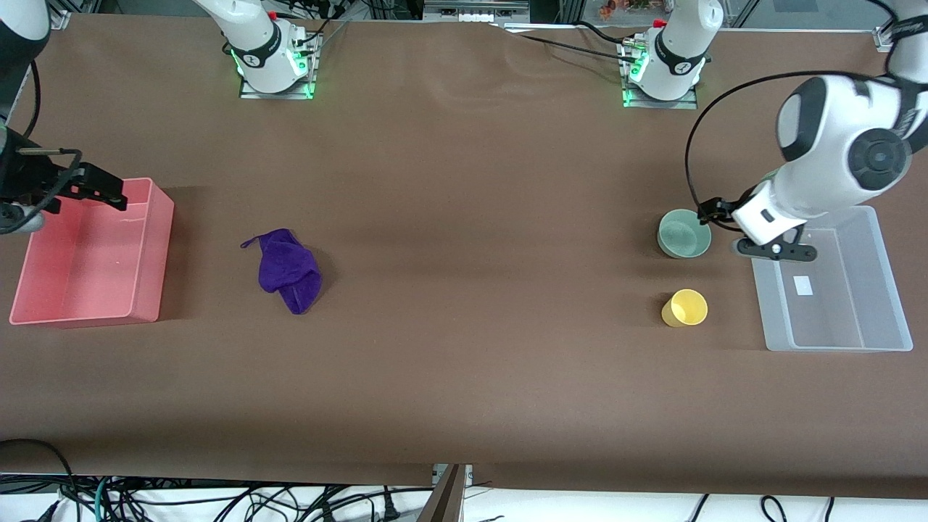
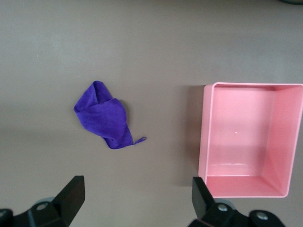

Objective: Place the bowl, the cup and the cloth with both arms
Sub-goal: 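Grasp the bowl rim with the left gripper while the right gripper grasps the cloth, then carry the bowl and cloth to the bins with both grippers, then open both grippers, releasing the bowl and cloth into the bins, then reach the left gripper to the yellow cup and grasp it, then lift the yellow cup and lower it onto the bowl with the left gripper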

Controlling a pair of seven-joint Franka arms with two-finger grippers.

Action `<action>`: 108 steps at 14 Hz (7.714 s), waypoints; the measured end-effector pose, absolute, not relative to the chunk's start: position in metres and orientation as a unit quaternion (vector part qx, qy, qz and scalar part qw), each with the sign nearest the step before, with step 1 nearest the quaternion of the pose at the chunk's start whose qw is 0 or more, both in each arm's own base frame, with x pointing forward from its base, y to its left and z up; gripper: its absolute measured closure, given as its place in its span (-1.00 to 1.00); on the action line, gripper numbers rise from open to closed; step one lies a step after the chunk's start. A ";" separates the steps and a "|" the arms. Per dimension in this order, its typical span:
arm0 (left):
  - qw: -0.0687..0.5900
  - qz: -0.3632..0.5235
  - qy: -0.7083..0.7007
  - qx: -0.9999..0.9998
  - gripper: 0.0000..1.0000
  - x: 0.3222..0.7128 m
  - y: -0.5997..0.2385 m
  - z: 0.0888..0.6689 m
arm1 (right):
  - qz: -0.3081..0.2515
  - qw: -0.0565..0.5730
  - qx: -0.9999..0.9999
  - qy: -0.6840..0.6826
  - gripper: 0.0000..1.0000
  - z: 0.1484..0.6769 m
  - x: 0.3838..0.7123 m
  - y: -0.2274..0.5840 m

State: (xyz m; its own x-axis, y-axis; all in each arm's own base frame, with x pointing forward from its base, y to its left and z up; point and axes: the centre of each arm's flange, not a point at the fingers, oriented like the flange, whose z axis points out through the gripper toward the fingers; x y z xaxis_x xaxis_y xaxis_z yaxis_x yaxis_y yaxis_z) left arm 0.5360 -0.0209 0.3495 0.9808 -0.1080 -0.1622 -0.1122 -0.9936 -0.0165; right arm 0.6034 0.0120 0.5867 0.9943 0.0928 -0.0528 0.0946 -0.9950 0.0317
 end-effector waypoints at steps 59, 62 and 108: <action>0.002 0.030 0.277 -0.961 0.18 0.575 0.297 0.245 | -0.140 0.019 0.979 0.147 0.83 0.444 0.600 -0.169; 0.000 0.033 0.287 -0.957 -0.42 0.585 0.284 0.279 | -0.140 0.031 0.979 0.143 0.83 0.425 0.596 -0.193; 0.030 0.173 0.025 -0.984 0.93 0.621 0.133 0.377 | 0.008 0.028 0.999 0.021 -1.00 0.609 0.583 0.011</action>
State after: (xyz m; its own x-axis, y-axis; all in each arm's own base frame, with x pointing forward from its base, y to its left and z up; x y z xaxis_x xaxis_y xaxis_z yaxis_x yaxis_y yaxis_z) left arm 0.6212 0.1329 0.3772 0.9388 -0.0399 -0.3422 -0.0604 -0.9969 -0.0495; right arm 0.5832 0.0109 0.6089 0.9990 0.0424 0.0144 0.0415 -0.9975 0.0565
